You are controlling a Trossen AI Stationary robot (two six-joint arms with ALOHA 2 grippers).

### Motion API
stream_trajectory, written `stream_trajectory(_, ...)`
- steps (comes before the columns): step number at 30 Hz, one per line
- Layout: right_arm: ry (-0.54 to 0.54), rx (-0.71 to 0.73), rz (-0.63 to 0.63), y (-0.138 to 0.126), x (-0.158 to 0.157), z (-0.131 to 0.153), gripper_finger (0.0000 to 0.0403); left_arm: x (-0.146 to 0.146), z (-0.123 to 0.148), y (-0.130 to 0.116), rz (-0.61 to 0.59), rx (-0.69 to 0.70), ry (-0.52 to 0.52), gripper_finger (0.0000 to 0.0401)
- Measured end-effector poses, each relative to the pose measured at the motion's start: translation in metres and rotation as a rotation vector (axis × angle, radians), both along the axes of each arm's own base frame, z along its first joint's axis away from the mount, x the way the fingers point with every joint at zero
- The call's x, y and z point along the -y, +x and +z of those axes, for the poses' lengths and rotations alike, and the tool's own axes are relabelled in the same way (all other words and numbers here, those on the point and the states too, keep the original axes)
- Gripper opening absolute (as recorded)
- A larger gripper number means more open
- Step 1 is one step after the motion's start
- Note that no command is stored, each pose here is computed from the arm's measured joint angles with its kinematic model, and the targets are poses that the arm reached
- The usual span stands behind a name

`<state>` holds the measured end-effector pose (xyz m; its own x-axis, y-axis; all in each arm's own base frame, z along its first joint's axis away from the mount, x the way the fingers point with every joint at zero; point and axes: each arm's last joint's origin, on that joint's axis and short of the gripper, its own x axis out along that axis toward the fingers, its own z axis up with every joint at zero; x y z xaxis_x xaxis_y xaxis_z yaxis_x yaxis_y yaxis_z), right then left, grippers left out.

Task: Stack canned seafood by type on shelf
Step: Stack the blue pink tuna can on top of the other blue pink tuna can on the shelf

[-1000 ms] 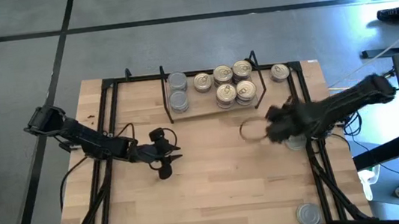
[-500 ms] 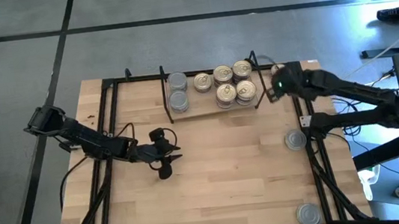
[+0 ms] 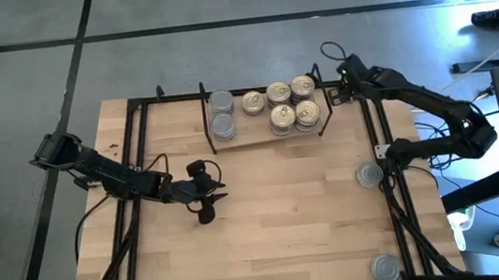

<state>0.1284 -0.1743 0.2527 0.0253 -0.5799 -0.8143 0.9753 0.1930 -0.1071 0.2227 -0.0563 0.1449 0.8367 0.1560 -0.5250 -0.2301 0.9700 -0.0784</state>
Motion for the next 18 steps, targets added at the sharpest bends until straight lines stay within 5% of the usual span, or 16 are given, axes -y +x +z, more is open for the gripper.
stream_trajectory(12,-0.057,-0.050,-0.003,0.007,0.012,-0.005,0.0042,0.000,0.000,0.000,0.000,0.004,-0.001,0.0136)
stream_trajectory(18,-0.124,-0.127,0.066,0.009,0.016,0.007,0.0004,0.000,0.000,0.000,0.000,0.004,-0.001,0.0136)
